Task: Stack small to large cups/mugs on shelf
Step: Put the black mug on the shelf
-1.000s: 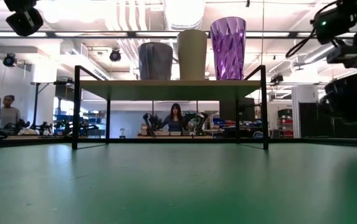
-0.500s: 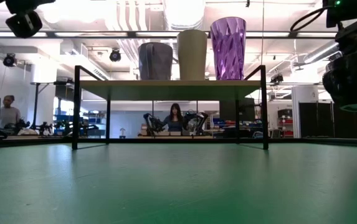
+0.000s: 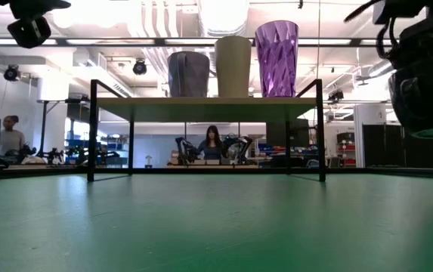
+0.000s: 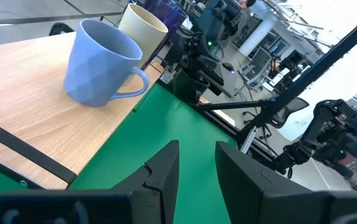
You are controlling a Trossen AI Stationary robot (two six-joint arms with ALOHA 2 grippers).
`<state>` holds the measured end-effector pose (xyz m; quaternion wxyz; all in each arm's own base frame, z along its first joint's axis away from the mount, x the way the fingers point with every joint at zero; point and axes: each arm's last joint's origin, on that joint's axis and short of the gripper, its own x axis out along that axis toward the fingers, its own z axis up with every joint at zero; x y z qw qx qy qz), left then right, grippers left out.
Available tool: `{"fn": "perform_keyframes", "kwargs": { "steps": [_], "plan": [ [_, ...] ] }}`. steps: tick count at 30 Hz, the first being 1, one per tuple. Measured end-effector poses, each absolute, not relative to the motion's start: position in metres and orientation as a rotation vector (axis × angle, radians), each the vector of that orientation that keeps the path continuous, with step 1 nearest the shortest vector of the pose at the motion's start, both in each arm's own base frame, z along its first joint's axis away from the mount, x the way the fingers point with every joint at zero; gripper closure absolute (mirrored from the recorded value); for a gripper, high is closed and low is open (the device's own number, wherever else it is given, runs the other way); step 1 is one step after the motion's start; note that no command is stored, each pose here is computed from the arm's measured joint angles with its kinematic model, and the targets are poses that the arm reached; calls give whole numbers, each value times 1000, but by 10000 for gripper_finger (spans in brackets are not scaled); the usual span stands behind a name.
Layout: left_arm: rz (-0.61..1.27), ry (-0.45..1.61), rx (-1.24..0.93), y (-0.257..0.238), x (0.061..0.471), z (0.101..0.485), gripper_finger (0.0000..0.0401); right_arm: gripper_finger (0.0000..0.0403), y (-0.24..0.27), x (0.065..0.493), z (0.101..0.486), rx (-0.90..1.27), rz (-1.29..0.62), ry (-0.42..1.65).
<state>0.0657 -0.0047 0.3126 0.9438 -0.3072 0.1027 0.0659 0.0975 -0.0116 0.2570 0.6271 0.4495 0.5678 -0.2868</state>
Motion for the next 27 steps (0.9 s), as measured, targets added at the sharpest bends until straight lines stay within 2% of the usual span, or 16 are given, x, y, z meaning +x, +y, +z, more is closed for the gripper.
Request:
{"fn": "perform_keyframes", "kwargs": {
  "steps": [8, 18, 27],
  "plan": [
    [149, 204, -623, -4, 66, 313, 312, 380, 27, 142, 253, 1056, -548, 1189],
    [149, 205, -622, -4, 66, 312, 312, 380, 73, 214, 228, 1050, -580, 1232],
    [148, 227, -619, -4, 65, 311, 312, 380, 75, 296, 248, 913, -556, 1256]
  ]
}}
